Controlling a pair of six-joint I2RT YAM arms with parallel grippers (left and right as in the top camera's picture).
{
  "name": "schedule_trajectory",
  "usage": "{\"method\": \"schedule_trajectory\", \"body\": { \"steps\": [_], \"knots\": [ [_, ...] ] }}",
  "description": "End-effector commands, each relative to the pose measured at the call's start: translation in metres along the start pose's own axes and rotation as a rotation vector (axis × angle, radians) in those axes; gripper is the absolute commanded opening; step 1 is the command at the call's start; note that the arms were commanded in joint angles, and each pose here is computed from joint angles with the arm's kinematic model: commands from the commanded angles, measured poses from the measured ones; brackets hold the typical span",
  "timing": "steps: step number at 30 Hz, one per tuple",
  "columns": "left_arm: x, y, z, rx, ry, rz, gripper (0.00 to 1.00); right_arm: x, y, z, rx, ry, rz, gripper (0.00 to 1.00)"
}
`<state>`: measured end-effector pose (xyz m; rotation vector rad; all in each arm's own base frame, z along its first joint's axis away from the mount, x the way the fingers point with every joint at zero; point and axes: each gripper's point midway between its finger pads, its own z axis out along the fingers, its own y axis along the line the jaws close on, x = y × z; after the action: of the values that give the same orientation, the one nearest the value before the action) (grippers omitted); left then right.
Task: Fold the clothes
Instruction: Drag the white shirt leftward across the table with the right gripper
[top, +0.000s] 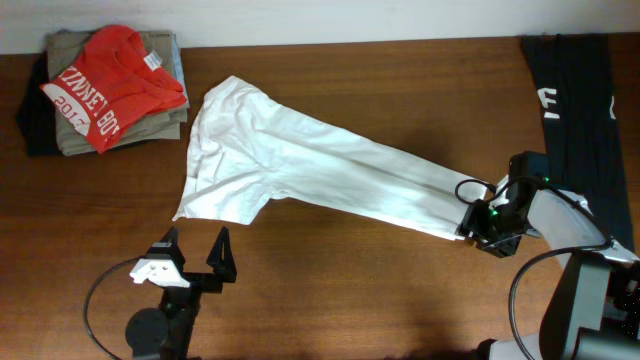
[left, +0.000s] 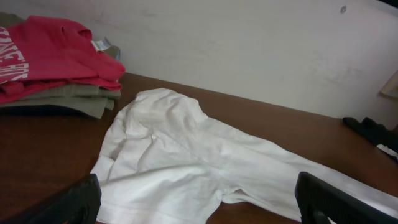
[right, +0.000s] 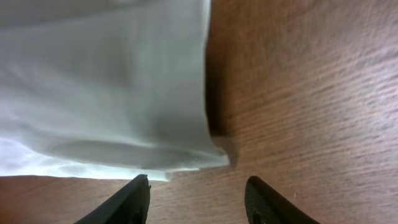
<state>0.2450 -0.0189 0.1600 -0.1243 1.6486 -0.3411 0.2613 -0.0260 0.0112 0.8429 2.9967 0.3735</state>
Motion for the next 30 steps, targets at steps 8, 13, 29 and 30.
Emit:
{"method": "schedule_trajectory", "body": {
  "steps": [8,13,29,30],
  "knots": [
    [0.004,-0.001,0.000,0.008,0.015,-0.013,0.99,-0.009,0.005,0.001,-0.027,-0.047,-0.011,0.31],
    [0.004,-0.001,0.000,0.008,0.015,-0.013,0.99,-0.015,-0.012,0.000,0.070,-0.078,-0.007,0.69],
    [0.004,-0.001,0.000,0.008,0.015,-0.013,0.99,-0.025,-0.001,0.015,0.002,-0.081,-0.015,0.29],
    [0.004,-0.001,0.000,0.008,0.015,-0.013,0.99,-0.026,-0.001,0.015,0.001,-0.083,-0.016,0.19]
  ]
}}
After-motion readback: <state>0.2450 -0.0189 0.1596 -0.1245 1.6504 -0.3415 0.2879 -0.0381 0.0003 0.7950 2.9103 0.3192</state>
